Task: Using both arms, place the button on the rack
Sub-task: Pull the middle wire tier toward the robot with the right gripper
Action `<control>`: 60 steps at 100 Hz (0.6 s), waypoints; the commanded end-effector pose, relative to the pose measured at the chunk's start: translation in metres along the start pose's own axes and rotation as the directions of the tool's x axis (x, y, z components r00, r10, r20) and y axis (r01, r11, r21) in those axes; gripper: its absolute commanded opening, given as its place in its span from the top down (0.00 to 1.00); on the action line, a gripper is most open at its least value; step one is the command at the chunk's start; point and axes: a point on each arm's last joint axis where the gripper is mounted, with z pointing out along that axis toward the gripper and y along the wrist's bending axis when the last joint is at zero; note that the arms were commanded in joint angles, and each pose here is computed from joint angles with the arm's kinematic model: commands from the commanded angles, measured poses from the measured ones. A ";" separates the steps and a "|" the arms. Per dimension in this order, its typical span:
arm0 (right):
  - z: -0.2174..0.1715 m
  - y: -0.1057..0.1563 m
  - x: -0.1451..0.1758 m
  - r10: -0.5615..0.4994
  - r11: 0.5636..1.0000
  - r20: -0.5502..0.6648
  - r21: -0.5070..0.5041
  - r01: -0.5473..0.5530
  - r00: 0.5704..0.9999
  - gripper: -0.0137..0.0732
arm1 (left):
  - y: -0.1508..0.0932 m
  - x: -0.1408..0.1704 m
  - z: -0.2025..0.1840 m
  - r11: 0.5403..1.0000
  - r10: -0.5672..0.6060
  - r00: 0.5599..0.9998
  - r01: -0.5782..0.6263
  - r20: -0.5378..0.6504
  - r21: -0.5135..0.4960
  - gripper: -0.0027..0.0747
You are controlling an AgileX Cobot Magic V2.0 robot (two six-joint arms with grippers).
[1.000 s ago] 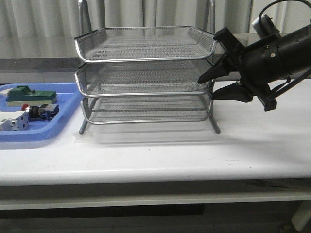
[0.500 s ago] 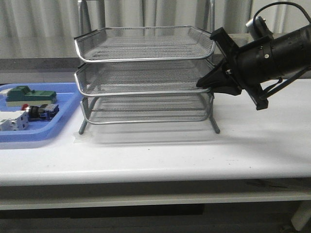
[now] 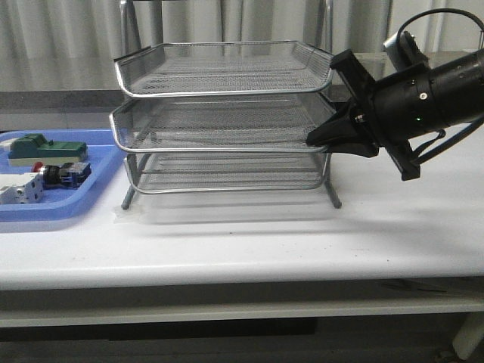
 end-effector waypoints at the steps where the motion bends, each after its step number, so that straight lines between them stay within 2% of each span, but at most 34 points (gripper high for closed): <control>1: -0.007 0.017 0.011 -0.027 0.994 -0.069 -0.107 0.020 0.997 0.92 | -0.001 0.002 -0.002 1.000 -0.019 0.997 0.018 0.075 0.009 0.99; 21: -0.015 0.007 0.035 -0.025 0.996 -0.113 -0.089 0.015 0.993 0.92 | -0.001 0.002 -0.002 1.000 -0.019 0.997 0.018 0.075 0.009 0.99; 60: -0.048 0.006 0.079 -0.060 0.996 -0.145 -0.070 0.051 0.988 0.92 | -0.001 0.002 -0.002 1.000 -0.019 0.997 0.018 0.075 0.009 0.99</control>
